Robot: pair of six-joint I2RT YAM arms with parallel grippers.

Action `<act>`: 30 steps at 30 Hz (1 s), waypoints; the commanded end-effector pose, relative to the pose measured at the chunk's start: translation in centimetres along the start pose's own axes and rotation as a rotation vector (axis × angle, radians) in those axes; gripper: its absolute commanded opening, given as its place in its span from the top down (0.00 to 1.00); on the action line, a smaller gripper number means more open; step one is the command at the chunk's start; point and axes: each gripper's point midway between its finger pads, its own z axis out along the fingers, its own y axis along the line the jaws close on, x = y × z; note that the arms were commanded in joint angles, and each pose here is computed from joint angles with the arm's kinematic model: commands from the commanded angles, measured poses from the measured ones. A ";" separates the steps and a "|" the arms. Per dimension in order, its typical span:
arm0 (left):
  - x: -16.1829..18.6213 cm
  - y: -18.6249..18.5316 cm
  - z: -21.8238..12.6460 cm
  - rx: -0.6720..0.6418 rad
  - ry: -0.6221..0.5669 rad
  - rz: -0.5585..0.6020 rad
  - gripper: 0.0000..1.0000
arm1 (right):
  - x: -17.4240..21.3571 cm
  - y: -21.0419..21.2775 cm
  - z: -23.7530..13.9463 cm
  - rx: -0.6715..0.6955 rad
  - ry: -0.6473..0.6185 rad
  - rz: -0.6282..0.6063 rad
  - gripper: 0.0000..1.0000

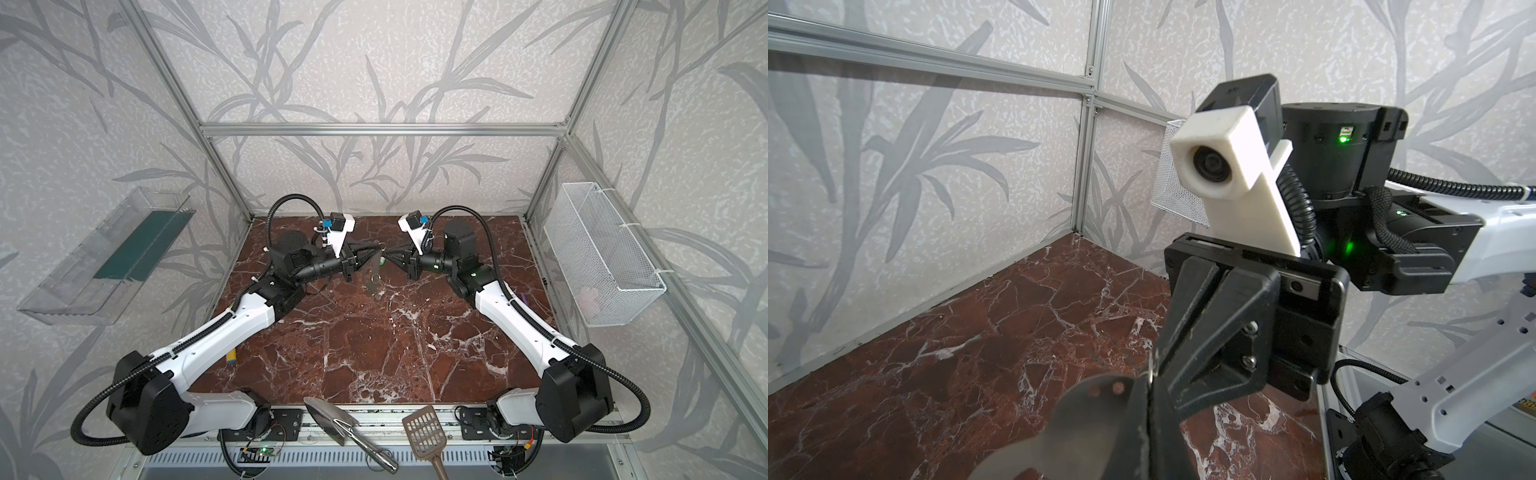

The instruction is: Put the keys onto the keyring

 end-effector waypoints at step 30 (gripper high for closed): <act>-2.1 -0.8 -0.2 0.028 -0.060 0.044 1.00 | -2.2 -0.2 -3.2 0.101 -0.094 -0.094 0.72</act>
